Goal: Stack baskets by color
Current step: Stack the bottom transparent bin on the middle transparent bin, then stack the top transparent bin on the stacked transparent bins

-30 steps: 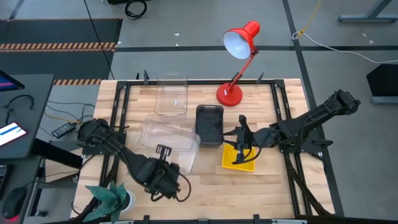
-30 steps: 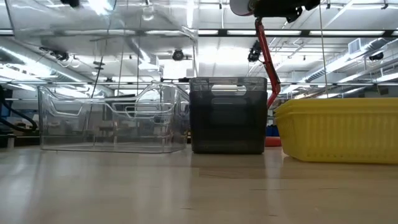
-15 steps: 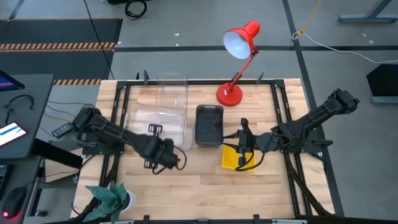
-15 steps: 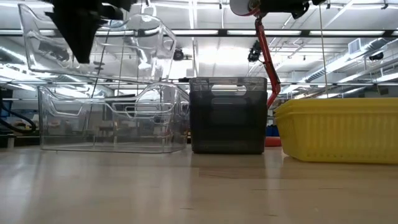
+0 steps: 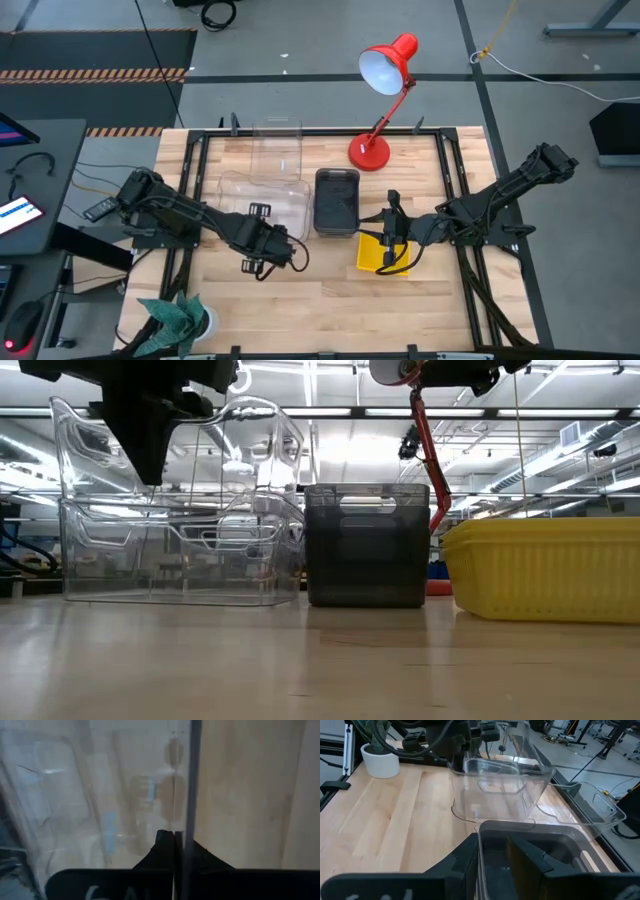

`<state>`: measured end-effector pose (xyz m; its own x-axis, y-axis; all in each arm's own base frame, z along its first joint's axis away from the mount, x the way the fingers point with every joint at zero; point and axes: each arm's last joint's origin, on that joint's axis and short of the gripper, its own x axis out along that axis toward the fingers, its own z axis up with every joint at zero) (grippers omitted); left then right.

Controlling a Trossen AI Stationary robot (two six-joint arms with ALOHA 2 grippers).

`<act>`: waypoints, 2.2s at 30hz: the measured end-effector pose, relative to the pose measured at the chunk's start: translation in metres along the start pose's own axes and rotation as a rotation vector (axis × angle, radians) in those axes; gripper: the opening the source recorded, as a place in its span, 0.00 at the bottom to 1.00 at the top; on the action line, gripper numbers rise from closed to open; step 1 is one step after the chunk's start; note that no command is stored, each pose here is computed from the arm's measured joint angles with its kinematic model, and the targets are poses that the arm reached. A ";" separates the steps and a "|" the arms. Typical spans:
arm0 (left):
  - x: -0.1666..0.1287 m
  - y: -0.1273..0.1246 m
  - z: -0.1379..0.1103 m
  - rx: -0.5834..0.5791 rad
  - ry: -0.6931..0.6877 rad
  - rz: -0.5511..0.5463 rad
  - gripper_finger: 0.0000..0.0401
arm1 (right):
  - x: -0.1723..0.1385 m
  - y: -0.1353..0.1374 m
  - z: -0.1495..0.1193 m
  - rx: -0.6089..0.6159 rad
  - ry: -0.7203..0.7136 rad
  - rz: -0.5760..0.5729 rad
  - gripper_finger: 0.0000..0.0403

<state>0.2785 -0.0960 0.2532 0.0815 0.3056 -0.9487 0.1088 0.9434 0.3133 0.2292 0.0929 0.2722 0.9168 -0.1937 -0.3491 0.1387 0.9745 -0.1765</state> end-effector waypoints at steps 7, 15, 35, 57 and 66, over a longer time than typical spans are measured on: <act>0.000 -0.003 0.006 0.014 -0.046 -0.071 0.01 | 0.000 0.000 0.000 0.002 0.000 0.000 0.27; 0.017 -0.010 0.003 -0.016 -0.025 -0.160 0.01 | 0.000 0.000 0.000 0.006 0.003 0.001 0.27; -0.008 0.022 -0.009 0.008 -0.077 0.032 0.44 | 0.001 0.000 -0.001 0.011 0.004 0.003 0.27; 0.056 0.138 -0.013 -0.263 -0.147 0.102 0.29 | 0.003 0.001 -0.008 0.003 -0.015 0.001 0.27; 0.079 0.156 -0.020 -0.198 -0.187 0.073 0.29 | 0.003 0.001 -0.009 0.002 -0.012 0.002 0.27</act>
<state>0.2819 0.0780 0.2264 0.2652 0.3616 -0.8938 -0.0979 0.9323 0.3481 0.2290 0.0920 0.2629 0.9215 -0.1907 -0.3382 0.1380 0.9751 -0.1736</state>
